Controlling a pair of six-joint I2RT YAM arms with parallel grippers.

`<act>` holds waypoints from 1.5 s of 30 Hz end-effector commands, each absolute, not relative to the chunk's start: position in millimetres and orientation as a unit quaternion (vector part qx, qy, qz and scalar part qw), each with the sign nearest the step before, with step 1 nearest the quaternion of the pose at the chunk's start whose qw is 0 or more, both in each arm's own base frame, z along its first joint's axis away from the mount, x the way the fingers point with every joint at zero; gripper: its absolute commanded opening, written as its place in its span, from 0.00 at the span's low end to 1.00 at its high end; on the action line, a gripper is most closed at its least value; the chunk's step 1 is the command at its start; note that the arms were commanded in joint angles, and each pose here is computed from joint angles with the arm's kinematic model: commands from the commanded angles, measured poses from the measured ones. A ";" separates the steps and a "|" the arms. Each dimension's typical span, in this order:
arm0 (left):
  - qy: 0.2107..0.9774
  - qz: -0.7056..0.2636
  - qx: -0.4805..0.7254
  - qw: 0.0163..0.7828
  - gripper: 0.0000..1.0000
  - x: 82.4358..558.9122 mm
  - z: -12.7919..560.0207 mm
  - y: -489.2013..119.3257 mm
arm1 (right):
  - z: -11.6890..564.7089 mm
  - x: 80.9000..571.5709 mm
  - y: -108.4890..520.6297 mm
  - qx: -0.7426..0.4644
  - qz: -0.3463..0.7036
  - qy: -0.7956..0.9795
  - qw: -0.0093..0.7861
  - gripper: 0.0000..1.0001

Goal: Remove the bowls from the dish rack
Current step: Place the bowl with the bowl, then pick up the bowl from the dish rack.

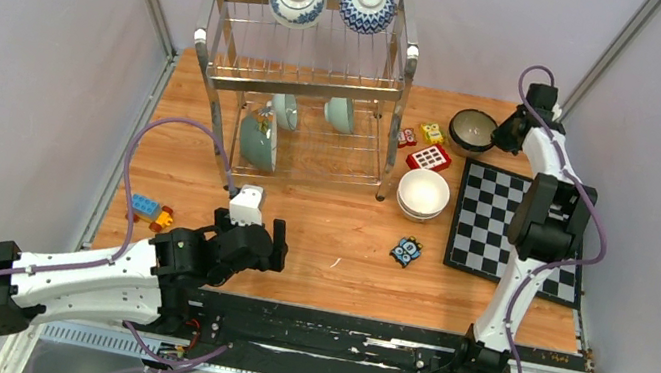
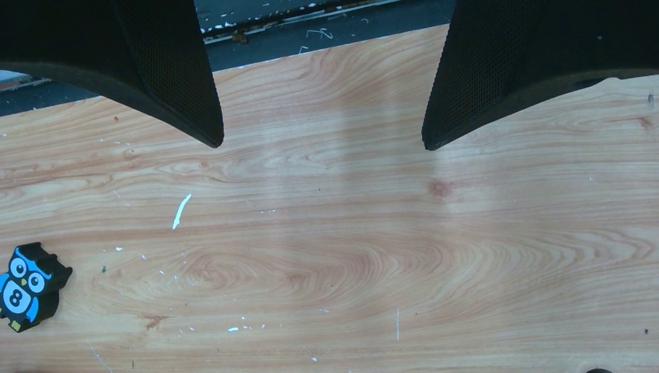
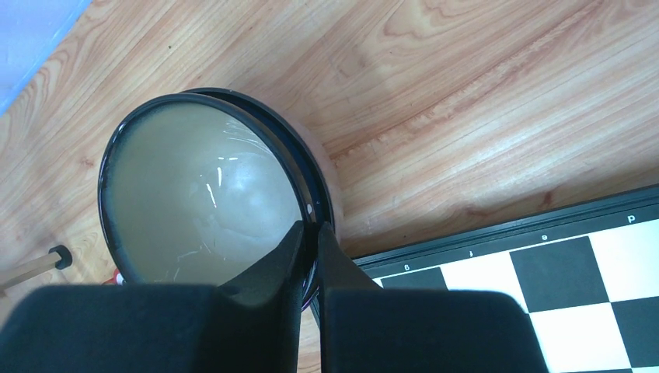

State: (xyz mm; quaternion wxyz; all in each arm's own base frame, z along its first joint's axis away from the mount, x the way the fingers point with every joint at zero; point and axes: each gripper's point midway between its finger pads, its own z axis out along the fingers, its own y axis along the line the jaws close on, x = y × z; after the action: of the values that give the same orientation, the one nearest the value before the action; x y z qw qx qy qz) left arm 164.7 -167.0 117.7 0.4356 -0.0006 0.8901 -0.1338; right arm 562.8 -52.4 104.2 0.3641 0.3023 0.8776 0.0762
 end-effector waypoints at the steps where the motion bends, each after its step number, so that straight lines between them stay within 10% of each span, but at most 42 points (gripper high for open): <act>1: 0.888 -0.136 -0.010 0.439 1.00 166.9 117.5 -167.3 | 126.6 570.6 -48.0 0.303 0.113 0.860 0.395 0.03; 18: 0.885 -0.131 -0.020 0.446 1.00 166.3 121.8 -157.4 | 177.4 565.4 -50.9 0.285 0.115 0.846 0.435 0.67; 32: 0.831 -0.085 -0.119 0.537 1.00 179.1 168.9 -91.9 | 364.4 454.7 5.5 0.248 0.154 0.760 0.580 0.63; 45: 0.825 -0.056 -0.089 0.555 1.00 183.1 197.8 -85.9 | 280.2 231.6 154.2 0.001 0.325 0.798 0.507 0.61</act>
State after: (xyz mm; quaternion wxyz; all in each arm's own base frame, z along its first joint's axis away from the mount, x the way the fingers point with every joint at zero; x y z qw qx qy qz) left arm 176.7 -102.7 184.5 0.5268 -0.0870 0.8401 -0.0952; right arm 270.8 122.1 323.9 0.5622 0.0775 0.7723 0.2856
